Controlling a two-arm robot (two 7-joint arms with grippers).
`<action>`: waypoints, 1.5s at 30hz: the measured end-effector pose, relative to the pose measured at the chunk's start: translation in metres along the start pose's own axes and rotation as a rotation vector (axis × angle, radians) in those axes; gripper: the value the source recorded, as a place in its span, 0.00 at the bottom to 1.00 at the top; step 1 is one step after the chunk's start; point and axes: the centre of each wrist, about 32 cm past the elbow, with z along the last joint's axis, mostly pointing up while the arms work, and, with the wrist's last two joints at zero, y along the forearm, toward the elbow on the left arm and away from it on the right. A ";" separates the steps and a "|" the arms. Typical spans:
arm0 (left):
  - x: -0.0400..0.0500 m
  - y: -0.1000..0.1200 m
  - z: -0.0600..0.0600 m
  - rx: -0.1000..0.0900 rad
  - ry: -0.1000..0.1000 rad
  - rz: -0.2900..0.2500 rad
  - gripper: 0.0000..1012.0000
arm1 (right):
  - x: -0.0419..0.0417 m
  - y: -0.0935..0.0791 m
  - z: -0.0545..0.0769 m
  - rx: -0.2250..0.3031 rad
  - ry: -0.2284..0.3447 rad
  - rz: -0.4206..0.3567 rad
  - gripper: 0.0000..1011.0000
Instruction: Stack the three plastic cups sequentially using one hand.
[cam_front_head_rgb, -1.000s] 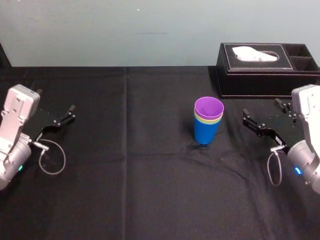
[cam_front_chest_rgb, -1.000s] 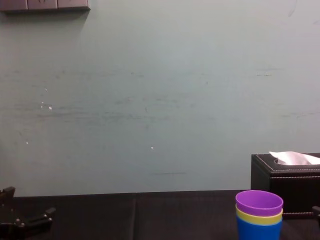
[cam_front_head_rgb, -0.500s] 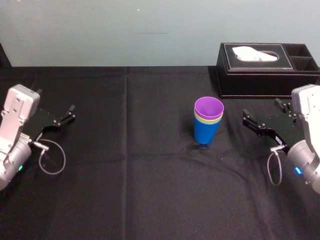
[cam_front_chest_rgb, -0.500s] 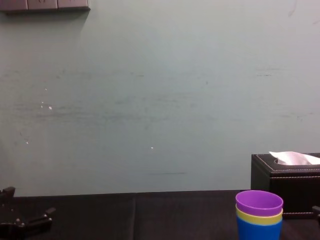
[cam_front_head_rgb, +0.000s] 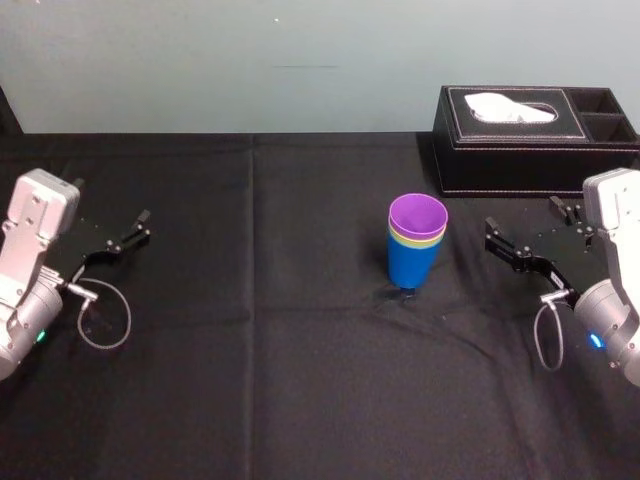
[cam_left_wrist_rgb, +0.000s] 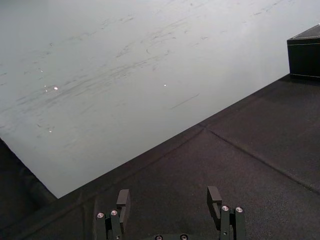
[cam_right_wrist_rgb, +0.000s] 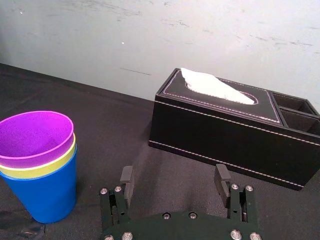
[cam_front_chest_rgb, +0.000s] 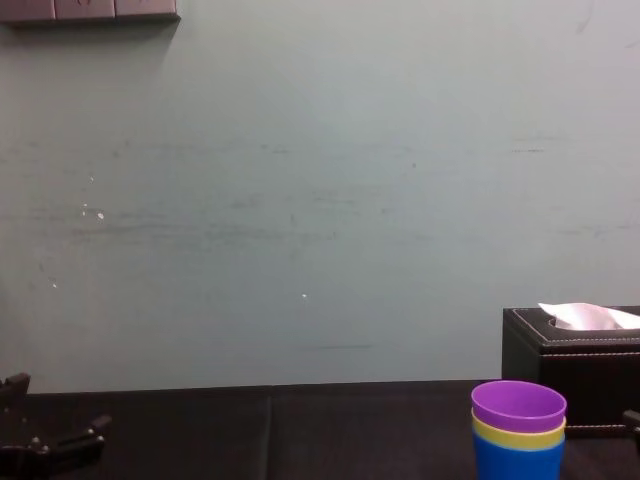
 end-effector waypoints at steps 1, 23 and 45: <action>0.0000 0.000 0.000 0.000 0.000 0.000 1.00 | 0.0000 0.000 0.000 0.000 0.000 0.000 0.99; 0.0000 0.000 0.000 0.000 0.000 0.000 1.00 | 0.0002 0.000 0.000 0.000 0.000 0.000 0.99; 0.0000 0.000 0.000 0.000 0.000 0.000 1.00 | 0.0002 0.000 0.000 0.000 0.000 0.001 0.99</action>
